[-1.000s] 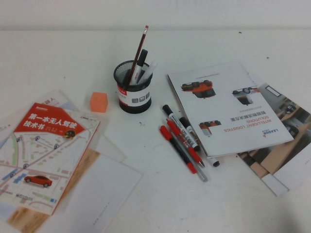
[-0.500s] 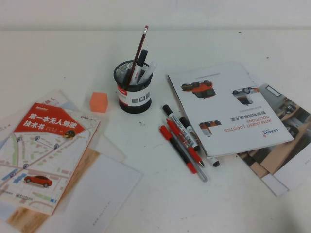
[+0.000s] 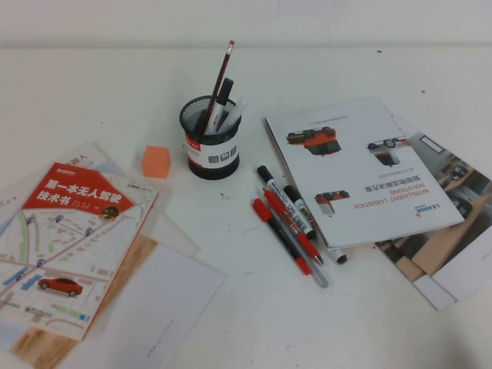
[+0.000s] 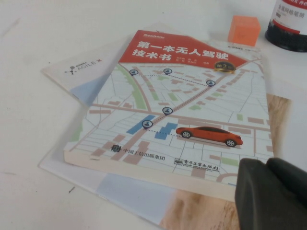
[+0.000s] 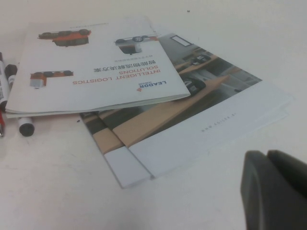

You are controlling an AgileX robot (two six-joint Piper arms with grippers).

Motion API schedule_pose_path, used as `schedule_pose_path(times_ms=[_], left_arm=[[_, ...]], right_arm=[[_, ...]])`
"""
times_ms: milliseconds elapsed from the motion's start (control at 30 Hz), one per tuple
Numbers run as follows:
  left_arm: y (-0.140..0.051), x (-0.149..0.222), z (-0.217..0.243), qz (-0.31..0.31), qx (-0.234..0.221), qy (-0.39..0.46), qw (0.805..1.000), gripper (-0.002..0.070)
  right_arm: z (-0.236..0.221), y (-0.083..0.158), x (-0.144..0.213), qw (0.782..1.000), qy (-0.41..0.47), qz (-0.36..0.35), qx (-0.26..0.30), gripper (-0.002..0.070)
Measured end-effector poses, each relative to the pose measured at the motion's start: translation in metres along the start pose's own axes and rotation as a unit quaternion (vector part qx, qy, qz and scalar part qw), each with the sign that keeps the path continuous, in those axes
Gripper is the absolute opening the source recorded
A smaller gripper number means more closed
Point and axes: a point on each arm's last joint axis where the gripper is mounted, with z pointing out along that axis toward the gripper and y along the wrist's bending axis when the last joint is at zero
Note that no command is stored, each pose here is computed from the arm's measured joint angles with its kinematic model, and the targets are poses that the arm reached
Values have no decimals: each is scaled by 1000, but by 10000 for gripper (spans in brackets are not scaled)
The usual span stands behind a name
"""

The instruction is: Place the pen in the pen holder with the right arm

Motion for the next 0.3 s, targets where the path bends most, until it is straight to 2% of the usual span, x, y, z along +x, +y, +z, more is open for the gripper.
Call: schedule_pose_path(times_ms=[300], left_arm=[[0, 0, 0, 0, 0, 0, 1000, -1]], right_arm=[[0, 0, 0, 1000, 0, 3, -1, -20]])
